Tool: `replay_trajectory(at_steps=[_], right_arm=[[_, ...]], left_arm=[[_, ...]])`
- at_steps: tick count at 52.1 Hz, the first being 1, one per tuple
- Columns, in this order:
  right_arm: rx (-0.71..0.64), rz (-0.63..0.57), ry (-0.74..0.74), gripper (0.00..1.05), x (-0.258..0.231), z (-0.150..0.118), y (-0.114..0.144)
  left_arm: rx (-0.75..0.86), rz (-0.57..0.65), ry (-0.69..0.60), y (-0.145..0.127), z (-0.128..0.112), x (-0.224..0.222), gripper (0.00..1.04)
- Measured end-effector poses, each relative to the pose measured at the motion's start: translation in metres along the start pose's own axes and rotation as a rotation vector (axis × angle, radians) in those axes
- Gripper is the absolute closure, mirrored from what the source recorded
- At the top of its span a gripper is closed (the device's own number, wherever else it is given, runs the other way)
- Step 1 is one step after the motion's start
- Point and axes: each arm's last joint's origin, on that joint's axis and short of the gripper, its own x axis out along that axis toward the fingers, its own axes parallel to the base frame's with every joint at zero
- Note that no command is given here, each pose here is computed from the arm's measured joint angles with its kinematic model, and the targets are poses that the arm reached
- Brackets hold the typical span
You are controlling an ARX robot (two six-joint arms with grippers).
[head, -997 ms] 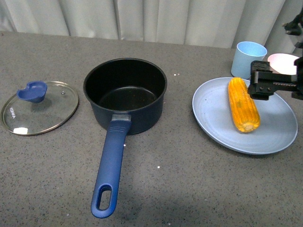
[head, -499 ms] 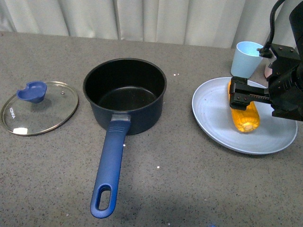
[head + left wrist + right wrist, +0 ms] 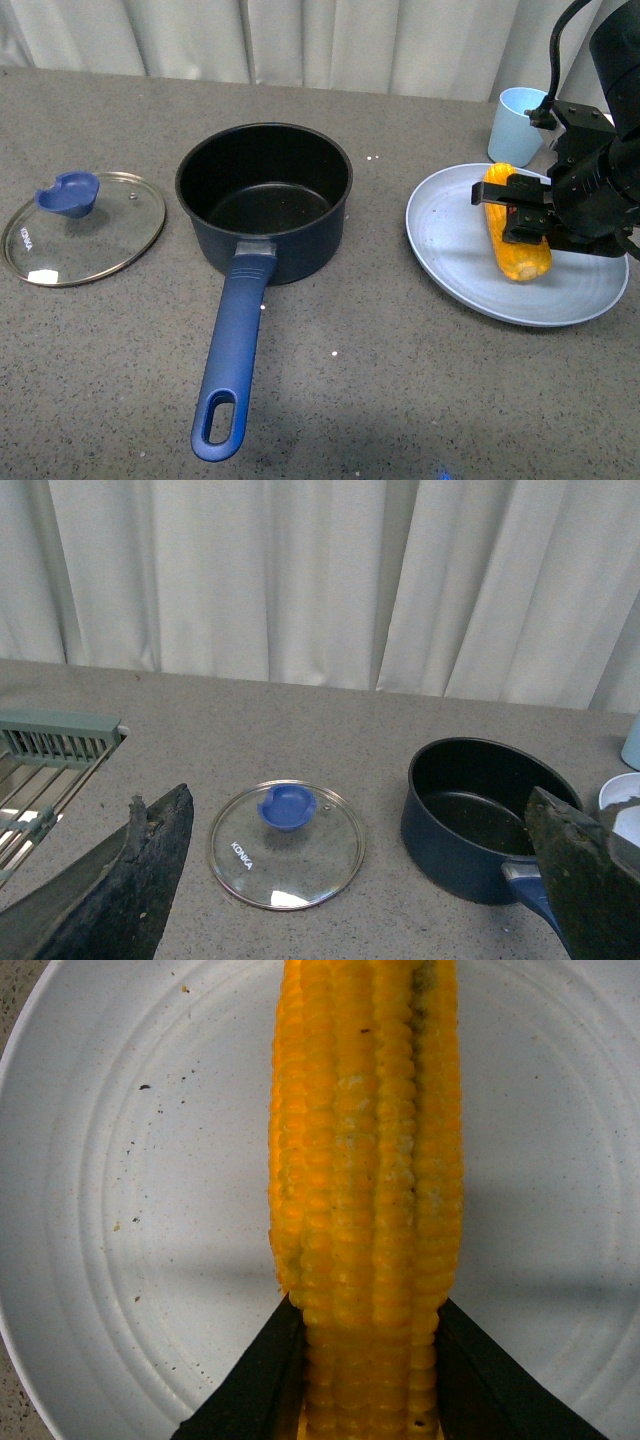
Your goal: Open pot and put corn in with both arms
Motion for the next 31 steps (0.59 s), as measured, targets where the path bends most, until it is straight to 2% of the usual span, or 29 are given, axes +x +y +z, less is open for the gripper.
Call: replay_trajectory(at_steps=[8,13,21,31], right_arm=[[-0.002,0.051,-0.006,0.83,-0.015,-0.002,0.002],[0.002,0.174,-0.044,0.86,-0.041,0.0,0.01],[-0.022,0.478,-0.094,0.9,-0.091,0.013,0.047],[-0.033,0.647,-0.046,0.92,-0.103,0.013,0.089]], left_arm=[[0.0,0.0,0.0,0.0,0.0,0.0,0.06],[0.0,0.0,0.0,0.0,0.0,0.0,0.06],[0.0,0.0,0.0,0.0,0.0,0.0,0.06],[0.0,0.0,0.0,0.0,0.0,0.0,0.06]])
